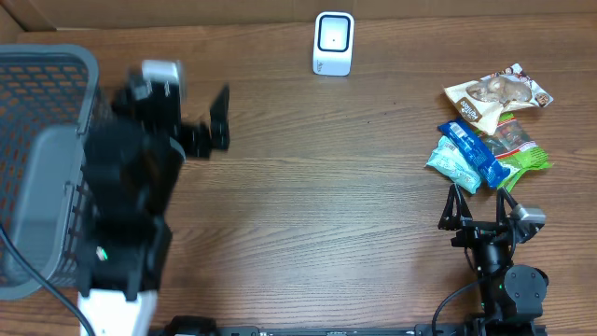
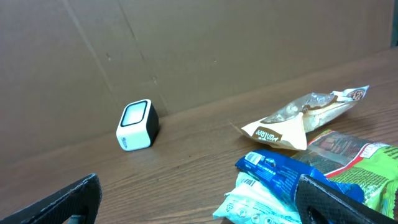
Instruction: Scan the item barcode
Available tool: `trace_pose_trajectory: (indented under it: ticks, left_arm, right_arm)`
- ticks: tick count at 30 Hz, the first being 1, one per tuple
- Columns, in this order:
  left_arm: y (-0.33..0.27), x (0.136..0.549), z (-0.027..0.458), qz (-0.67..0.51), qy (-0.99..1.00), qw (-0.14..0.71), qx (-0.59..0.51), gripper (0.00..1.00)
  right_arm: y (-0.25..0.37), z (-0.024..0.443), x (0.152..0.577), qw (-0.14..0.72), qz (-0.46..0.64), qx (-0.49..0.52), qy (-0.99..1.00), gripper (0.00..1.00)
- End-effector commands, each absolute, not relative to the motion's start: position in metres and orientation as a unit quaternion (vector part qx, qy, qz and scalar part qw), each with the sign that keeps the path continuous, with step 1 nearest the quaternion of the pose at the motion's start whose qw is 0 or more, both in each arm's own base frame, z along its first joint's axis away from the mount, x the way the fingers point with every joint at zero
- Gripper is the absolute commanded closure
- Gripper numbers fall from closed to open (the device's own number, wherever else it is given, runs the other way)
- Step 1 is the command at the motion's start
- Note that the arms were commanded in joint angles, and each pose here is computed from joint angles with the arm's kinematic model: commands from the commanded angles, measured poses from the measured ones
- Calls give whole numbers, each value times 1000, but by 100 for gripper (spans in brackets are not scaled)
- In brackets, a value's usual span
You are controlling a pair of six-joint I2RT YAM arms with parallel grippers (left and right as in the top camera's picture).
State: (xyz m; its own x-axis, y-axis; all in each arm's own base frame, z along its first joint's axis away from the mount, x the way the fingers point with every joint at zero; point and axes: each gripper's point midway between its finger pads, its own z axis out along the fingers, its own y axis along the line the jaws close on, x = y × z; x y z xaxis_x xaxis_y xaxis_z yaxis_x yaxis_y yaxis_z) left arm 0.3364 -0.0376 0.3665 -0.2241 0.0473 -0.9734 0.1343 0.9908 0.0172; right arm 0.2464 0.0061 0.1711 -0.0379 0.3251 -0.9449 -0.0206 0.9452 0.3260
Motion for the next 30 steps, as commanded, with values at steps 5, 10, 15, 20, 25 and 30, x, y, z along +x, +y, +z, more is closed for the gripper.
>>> trace_pose_trajectory:
  ticks: [5, 10, 15, 20, 25, 30]
  left_arm:
    - [-21, 285, 293, -11, 738, 671, 65, 0]
    - [-21, 263, 253, 16, 705, 702, 97, 0]
    - [-30, 248, 220, 40, 682, 713, 158, 0]
    - [-23, 242, 198, 63, 668, 725, 157, 0]
    - [-14, 245, 167, 71, 702, 693, 151, 0]
    - [-11, 245, 159, 59, 718, 682, 128, 0]
  right_arm:
    - [7, 170, 246, 687, 128, 106, 708, 0]
    - [7, 170, 246, 687, 128, 106, 708, 0]
    - [7, 170, 246, 687, 128, 106, 708, 0]
    - [7, 170, 246, 687, 128, 106, 708, 0]
    - [7, 170, 246, 687, 128, 106, 708, 0]
    - [7, 170, 246, 687, 128, 106, 708, 0]
